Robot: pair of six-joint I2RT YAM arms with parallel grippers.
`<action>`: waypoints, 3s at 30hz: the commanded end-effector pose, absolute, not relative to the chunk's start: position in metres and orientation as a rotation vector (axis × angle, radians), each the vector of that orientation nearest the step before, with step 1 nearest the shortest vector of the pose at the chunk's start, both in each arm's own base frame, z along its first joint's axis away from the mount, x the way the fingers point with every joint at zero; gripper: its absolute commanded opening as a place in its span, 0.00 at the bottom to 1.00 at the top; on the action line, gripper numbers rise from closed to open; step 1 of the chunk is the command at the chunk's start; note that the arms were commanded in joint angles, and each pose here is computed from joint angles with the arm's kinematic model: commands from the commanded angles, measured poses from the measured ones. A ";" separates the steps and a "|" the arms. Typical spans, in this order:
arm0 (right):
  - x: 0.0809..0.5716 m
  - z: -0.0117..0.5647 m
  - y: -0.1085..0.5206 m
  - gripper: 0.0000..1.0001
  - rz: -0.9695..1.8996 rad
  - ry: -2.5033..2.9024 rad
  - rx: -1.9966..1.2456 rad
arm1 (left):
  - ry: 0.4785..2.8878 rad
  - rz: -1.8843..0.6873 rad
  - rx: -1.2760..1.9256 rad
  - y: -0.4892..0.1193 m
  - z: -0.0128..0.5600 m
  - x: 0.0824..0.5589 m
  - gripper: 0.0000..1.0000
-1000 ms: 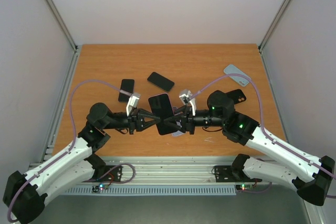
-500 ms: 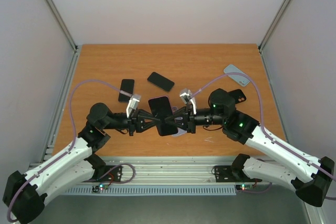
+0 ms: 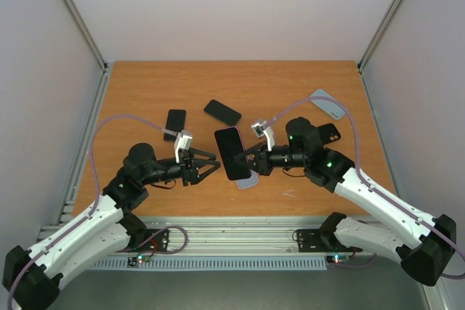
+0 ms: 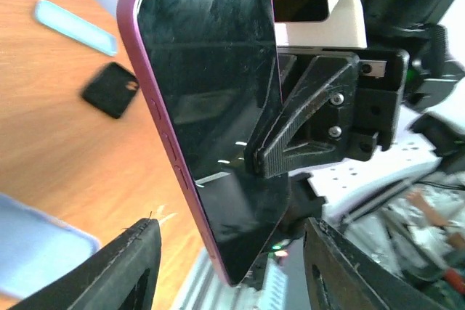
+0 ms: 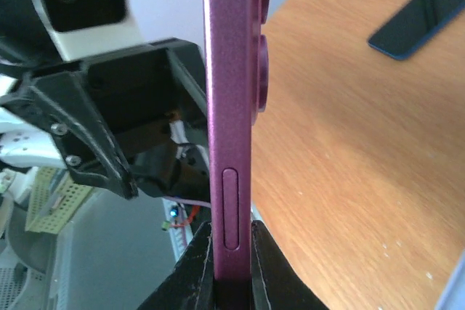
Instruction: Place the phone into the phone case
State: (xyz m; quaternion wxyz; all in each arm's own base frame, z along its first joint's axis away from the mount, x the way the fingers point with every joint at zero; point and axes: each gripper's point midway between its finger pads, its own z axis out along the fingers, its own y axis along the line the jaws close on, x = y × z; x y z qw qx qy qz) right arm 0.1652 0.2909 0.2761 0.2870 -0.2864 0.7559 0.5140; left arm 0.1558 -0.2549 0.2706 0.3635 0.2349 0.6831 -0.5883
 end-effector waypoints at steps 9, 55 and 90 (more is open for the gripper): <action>0.212 0.214 0.279 0.01 1.168 2.309 -0.649 | 2.010 -1.058 0.256 -0.206 0.219 0.202 0.99; 0.251 0.068 0.266 0.01 1.169 2.755 -0.432 | 2.558 -0.996 -0.125 -0.292 0.071 0.261 0.90; 0.233 0.031 0.304 0.01 1.373 2.863 -0.204 | 2.633 -0.912 -0.161 -0.283 0.034 0.257 0.66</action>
